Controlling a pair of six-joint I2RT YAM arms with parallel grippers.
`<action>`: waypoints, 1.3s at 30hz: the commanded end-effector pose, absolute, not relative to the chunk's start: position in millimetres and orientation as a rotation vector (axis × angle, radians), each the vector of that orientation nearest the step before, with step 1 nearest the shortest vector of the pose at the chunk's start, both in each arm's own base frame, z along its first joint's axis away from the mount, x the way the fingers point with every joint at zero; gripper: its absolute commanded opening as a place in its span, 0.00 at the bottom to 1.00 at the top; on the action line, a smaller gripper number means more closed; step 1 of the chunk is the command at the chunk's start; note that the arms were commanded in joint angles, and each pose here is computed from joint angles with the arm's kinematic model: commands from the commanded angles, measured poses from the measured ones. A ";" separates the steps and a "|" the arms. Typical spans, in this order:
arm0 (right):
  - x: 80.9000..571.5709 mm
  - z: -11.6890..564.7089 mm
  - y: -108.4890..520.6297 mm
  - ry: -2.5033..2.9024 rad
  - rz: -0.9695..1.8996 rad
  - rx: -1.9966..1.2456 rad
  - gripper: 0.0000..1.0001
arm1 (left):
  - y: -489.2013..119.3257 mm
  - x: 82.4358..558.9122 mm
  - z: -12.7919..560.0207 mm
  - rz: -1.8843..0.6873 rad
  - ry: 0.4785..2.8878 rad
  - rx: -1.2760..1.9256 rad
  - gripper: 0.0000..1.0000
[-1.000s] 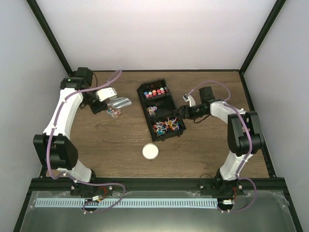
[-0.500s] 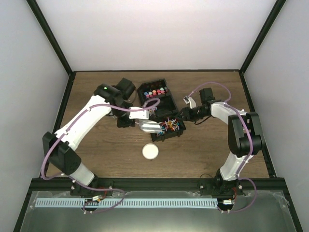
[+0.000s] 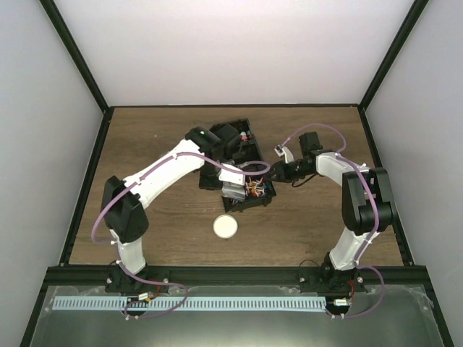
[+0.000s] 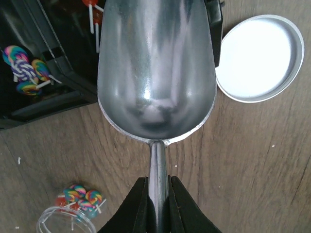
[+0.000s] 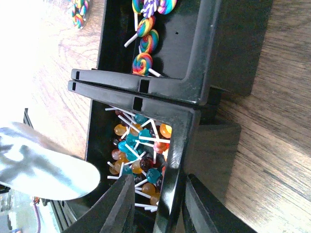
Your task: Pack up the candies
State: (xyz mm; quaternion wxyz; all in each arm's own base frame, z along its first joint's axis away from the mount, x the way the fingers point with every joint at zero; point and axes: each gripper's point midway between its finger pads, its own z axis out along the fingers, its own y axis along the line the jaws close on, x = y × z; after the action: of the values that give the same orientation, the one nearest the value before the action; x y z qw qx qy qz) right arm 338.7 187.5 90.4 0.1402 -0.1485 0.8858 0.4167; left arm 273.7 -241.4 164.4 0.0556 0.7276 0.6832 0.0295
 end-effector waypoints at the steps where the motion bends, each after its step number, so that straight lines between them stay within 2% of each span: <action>1: 335.4 101.7 194.0 2.515 1.267 -0.456 0.28 | -230.6 279.3 156.4 0.274 2.097 2.264 0.04; 7: 337.4 101.8 194.1 2.513 1.267 -0.443 0.19 | -218.9 281.3 143.3 0.381 2.125 2.300 0.04; 13: 336.6 98.5 194.0 2.522 1.272 -0.420 0.01 | -223.2 281.7 122.1 0.475 2.117 2.377 0.04; 20: 341.1 96.7 191.1 2.535 1.244 -0.357 0.01 | -239.4 281.4 109.6 0.482 2.041 2.436 0.04; 23: 342.8 96.5 189.8 2.536 1.225 -0.337 0.01 | -251.3 281.1 105.1 0.405 2.026 2.427 0.04; 29: 345.2 93.2 188.5 2.544 1.213 -0.306 0.01 | -283.4 270.4 93.7 0.053 2.054 2.331 0.04; 33: 346.2 92.1 188.4 2.547 1.205 -0.298 0.01 | -296.9 273.6 81.2 -0.081 2.086 2.227 0.04; 39: 344.9 92.0 189.6 2.544 1.208 -0.299 0.01 | -302.3 283.3 61.8 -0.263 2.256 1.964 0.04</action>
State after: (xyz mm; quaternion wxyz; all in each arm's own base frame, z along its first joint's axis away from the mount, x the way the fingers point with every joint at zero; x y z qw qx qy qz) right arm 335.3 191.0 88.0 0.1210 -0.0945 0.8851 0.4393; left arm 285.7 -294.0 88.9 0.0714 0.7043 0.7059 -0.0248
